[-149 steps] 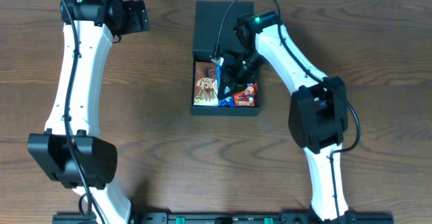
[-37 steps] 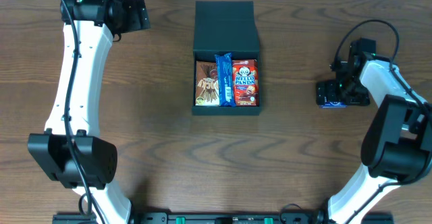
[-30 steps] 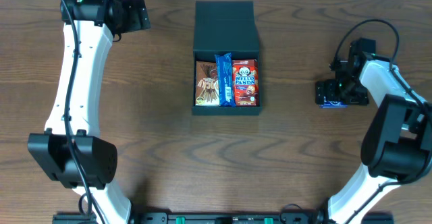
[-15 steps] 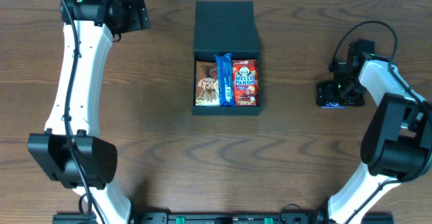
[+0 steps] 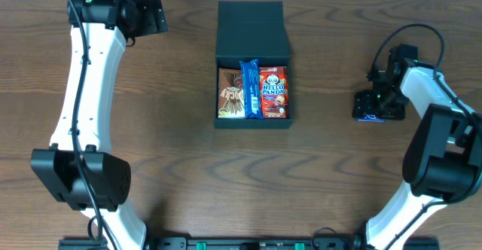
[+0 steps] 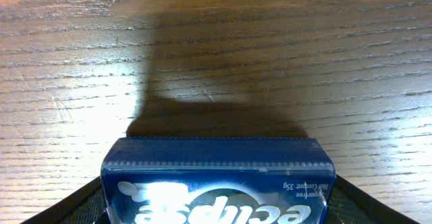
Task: Pack container
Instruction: 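Carry the mints tin with the right gripper over the box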
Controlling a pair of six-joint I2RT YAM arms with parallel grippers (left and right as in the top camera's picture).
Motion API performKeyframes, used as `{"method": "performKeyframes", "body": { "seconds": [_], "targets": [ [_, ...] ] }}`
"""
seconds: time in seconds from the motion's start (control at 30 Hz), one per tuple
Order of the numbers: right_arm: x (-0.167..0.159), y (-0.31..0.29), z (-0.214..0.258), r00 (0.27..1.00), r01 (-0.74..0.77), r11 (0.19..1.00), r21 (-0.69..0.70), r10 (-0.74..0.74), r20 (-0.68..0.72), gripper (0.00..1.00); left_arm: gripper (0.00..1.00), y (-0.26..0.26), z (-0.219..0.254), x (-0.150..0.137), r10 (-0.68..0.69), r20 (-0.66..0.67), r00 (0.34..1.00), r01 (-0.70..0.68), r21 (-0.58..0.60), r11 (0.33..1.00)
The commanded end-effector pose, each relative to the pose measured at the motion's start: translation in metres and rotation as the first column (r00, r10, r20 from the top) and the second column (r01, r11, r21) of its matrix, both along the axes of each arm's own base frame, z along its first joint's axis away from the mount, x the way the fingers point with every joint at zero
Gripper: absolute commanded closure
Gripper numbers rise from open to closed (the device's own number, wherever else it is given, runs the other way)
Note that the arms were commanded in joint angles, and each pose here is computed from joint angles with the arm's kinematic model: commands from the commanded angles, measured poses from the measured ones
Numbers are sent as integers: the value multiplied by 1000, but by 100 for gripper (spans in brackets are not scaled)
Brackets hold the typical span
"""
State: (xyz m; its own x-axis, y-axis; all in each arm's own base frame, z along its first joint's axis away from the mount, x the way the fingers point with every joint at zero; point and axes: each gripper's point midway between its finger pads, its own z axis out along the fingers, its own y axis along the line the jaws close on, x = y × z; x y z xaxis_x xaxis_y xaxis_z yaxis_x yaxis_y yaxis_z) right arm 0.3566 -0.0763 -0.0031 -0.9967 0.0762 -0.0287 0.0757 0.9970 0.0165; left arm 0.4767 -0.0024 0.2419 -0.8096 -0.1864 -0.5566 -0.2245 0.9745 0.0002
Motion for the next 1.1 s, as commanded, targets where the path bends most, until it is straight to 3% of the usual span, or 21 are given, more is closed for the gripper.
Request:
{"method": "performKeyframes", "body": {
  "seconds": [0.0,0.23,0.5,0.77,1.07],
  "targets": [
    [5,12,-1,999,31,996,87,-32,11,30,3,1,3,2,-9,7,1000,9,6,1000],
    [27,24,19,997,30,992,119,-38,61,34,3,2,3,2,-9,6,1000,9,7,1000],
    [75,64,80,984,-62,992,106,43,174,38,2,24,1,-1,35,-9,999,-35,12,999],
    [118,182,165,914,-201,971,128,139,380,41,2,73,-9,-23,144,-89,986,-144,10,990],
    [97,315,181,881,-283,931,231,158,445,43,2,90,-12,-32,182,-115,976,-182,13,983]
  ]
}}
